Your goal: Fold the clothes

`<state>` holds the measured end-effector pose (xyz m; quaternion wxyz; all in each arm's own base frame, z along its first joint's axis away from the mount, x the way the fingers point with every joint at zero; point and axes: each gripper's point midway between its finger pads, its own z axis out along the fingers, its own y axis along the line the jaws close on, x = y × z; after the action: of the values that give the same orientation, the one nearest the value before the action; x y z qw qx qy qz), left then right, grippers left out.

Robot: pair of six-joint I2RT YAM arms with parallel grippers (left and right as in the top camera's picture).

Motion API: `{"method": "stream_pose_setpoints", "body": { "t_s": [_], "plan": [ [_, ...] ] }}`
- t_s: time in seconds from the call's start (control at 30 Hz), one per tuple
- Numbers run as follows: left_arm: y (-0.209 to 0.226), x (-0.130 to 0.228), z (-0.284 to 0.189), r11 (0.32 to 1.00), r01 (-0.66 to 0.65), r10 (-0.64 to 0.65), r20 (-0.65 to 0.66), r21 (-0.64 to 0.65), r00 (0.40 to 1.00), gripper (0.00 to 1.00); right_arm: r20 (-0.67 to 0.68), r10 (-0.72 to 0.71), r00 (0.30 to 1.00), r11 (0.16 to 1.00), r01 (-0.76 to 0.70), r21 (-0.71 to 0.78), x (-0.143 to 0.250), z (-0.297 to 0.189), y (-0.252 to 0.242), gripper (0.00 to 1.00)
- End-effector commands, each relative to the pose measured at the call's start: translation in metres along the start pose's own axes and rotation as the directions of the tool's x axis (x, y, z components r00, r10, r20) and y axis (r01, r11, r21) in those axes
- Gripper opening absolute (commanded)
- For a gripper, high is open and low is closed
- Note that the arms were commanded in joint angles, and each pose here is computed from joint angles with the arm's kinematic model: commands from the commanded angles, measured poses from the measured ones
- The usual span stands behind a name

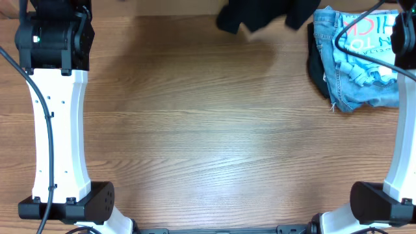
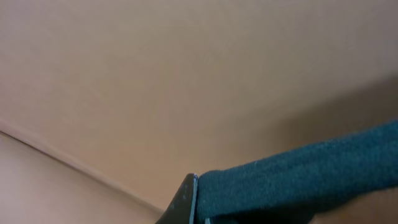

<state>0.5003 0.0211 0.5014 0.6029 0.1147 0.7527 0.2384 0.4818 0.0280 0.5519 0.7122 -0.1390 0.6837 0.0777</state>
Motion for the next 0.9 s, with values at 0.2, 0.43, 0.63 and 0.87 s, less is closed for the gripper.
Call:
{"method": "stream_pose_setpoints", "body": {
  "t_s": [0.2, 0.43, 0.63, 0.87],
  "plan": [
    [0.115, -0.034, -0.175, 0.934, 0.291, -0.258, 0.173, -0.208, 0.951, 0.04, 0.171, -0.132, 0.976, 0.962, 0.085, 0.258, -0.115, -0.176, 0.016, 0.04],
    [0.098, -0.031, -0.258, 0.895, 0.445, -0.439, 0.21, 0.017, 0.874, 0.04, 0.18, -0.095, 0.979, 0.95, 0.035, 0.311, -0.121, -0.238, 0.031, 0.04],
    [0.059, -0.016, -0.139, 0.945, 0.326, -0.327, 0.05, 0.025, 0.944, 0.04, 0.085, -0.002, 0.996, 0.99, -0.01, 0.138, -0.074, -0.116, 0.011, 0.04],
    [0.092, -0.055, -0.032, 0.96, 0.267, -0.228, 0.32, -0.085, 0.92, 0.04, 0.456, 0.052, 0.888, 0.996, -0.082, 0.046, -0.111, -0.026, -0.024, 0.04]
  ]
}}
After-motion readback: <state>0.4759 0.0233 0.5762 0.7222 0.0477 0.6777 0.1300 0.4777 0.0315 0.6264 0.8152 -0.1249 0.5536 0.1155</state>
